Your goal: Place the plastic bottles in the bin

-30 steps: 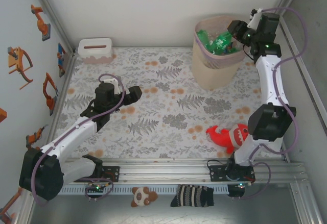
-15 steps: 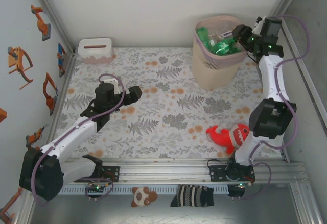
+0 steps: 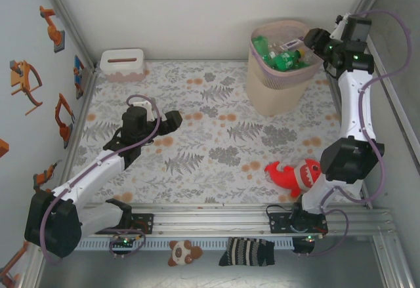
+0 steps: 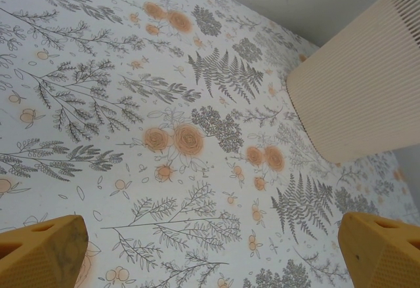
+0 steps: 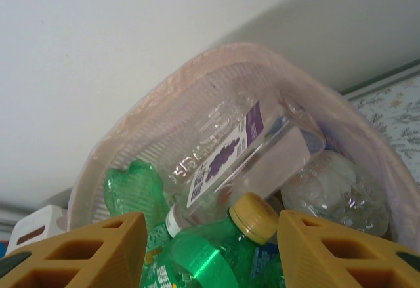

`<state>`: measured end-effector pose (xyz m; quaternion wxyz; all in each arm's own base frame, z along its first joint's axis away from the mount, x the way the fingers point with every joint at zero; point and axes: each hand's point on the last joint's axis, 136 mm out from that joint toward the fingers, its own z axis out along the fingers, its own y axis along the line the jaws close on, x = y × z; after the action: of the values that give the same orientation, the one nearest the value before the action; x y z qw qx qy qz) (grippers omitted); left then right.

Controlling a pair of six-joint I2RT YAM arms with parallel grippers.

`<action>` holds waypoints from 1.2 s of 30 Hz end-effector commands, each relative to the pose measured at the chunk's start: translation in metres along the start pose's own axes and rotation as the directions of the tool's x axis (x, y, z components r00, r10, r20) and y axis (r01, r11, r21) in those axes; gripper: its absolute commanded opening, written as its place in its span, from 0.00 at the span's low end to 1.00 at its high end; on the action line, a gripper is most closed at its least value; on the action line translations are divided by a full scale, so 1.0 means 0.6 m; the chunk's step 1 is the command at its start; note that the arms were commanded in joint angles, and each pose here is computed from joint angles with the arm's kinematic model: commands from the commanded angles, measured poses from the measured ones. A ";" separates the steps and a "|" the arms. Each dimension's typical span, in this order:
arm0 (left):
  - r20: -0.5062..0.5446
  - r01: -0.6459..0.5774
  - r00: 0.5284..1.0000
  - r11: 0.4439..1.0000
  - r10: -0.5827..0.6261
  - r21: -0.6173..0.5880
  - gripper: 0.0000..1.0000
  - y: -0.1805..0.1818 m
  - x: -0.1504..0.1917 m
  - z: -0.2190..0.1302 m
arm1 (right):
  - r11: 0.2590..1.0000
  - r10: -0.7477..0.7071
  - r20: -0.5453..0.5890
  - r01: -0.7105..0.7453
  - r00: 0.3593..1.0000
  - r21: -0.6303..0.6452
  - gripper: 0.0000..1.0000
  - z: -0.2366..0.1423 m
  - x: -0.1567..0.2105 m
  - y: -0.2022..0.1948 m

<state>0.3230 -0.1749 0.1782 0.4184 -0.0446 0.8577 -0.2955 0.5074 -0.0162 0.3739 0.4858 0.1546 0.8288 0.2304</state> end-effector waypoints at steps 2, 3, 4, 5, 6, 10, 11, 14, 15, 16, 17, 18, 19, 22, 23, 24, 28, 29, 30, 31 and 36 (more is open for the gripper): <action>0.014 -0.071 0.997 0.996 0.071 -0.049 0.97 0.008 -0.020 -0.008 | 0.995 -0.093 -0.001 0.093 0.996 0.042 0.59 -0.053 0.013 0.004; 0.010 -0.091 0.996 0.994 0.092 -0.067 0.97 0.013 -0.022 -0.010 | 0.991 -0.113 -0.003 0.113 0.994 0.066 0.63 -0.063 0.019 -0.002; 0.004 -0.107 0.994 0.991 0.107 -0.086 0.97 0.018 -0.022 -0.011 | 0.988 -0.127 -0.005 0.127 0.992 0.084 0.68 -0.072 0.025 -0.007; -0.001 -0.126 0.992 0.987 0.127 -0.103 0.98 0.022 -0.025 -0.012 | 0.984 -0.143 -0.011 0.143 0.990 0.107 0.73 -0.082 0.033 -0.013; -0.002 -0.144 0.989 0.982 0.145 -0.120 0.98 0.028 -0.029 -0.014 | 0.979 -0.158 -0.018 0.159 0.987 0.129 0.79 -0.094 0.042 -0.018; -0.022 -0.202 0.979 0.958 0.202 -0.204 1.00 0.057 -0.038 -0.023 | 0.961 -0.187 -0.033 0.190 0.982 0.201 0.99 -0.136 0.080 -0.042; -0.024 -0.213 0.977 0.947 0.214 -0.239 0.98 0.068 -0.043 -0.027 | 0.957 -0.185 -0.039 0.189 0.982 0.221 0.99 -0.143 0.095 -0.052; -0.022 -0.233 0.971 0.918 0.238 -0.322 0.97 0.100 -0.053 -0.041 | 0.948 -0.193 -0.038 0.196 0.980 0.251 0.99 -0.168 0.135 -0.070; -0.020 -0.237 0.969 0.907 0.245 -0.348 0.97 0.112 -0.056 -0.046 | 0.944 -0.201 -0.043 0.205 0.979 0.259 0.99 -0.172 0.150 -0.078; -0.017 -0.238 0.968 0.897 0.250 -0.372 0.97 0.122 -0.060 -0.050 | 0.941 -0.211 -0.049 0.217 0.976 0.260 0.99 -0.175 0.166 -0.084; -0.018 -0.242 0.966 0.885 0.256 -0.397 0.97 0.133 -0.061 -0.053 | 0.937 -0.222 -0.049 0.227 0.974 0.265 0.99 -0.175 0.182 -0.093; -0.015 -0.243 0.965 0.874 0.261 -0.421 0.97 0.144 -0.065 -0.057 | 0.933 -0.228 -0.045 0.231 0.973 0.277 0.99 -0.175 0.196 -0.104; -0.015 -0.248 0.963 0.864 0.269 -0.439 0.97 0.153 -0.067 -0.059 | 0.928 -0.229 -0.040 0.230 0.973 0.292 0.99 -0.173 0.208 -0.115; -0.010 -0.259 0.956 0.823 0.294 -0.506 0.97 0.183 -0.074 -0.067 | 0.917 -0.237 -0.017 0.230 0.971 0.325 0.99 -0.157 0.246 -0.151; -0.010 -0.265 0.952 0.807 0.306 -0.528 0.97 0.192 -0.076 -0.070 | 0.912 -0.243 -0.008 0.231 0.970 0.339 0.99 -0.149 0.259 -0.165; -0.010 -0.270 0.948 0.792 0.317 -0.548 0.97 0.203 -0.078 -0.072 | 0.910 -0.252 0.001 0.236 0.968 0.340 0.99 -0.139 0.269 -0.175; -0.022 -0.302 0.929 0.723 0.369 -0.621 0.97 0.244 -0.079 -0.082 | 0.901 -0.254 -0.015 0.242 0.967 0.360 0.99 -0.099 0.322 -0.217; -0.025 -0.319 0.920 0.712 0.391 -0.625 0.97 0.251 -0.076 -0.081 | 0.898 -0.260 -0.004 0.243 0.966 0.365 0.99 -0.088 0.330 -0.226; -0.023 -0.330 0.912 0.701 0.409 -0.633 0.97 0.258 -0.072 -0.080 | 0.896 -0.266 -0.002 0.248 0.964 0.367 0.99 -0.075 0.341 -0.234; -0.018 -0.333 0.908 0.692 0.419 -0.641 0.97 0.265 -0.071 -0.080 | 0.894 -0.273 0.006 0.251 0.962 0.371 0.99 -0.065 0.348 -0.241; -0.004 -0.355 0.889 0.685 0.458 -0.636 0.97 0.292 -0.053 -0.066 | 0.872 -0.333 0.051 0.287 0.942 0.396 0.99 -0.021 0.386 -0.264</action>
<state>0.3305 -0.0056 0.1110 0.4560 -0.0256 0.8845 0.0950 0.3550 -0.0351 0.0973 0.4328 0.1286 0.8923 0.0033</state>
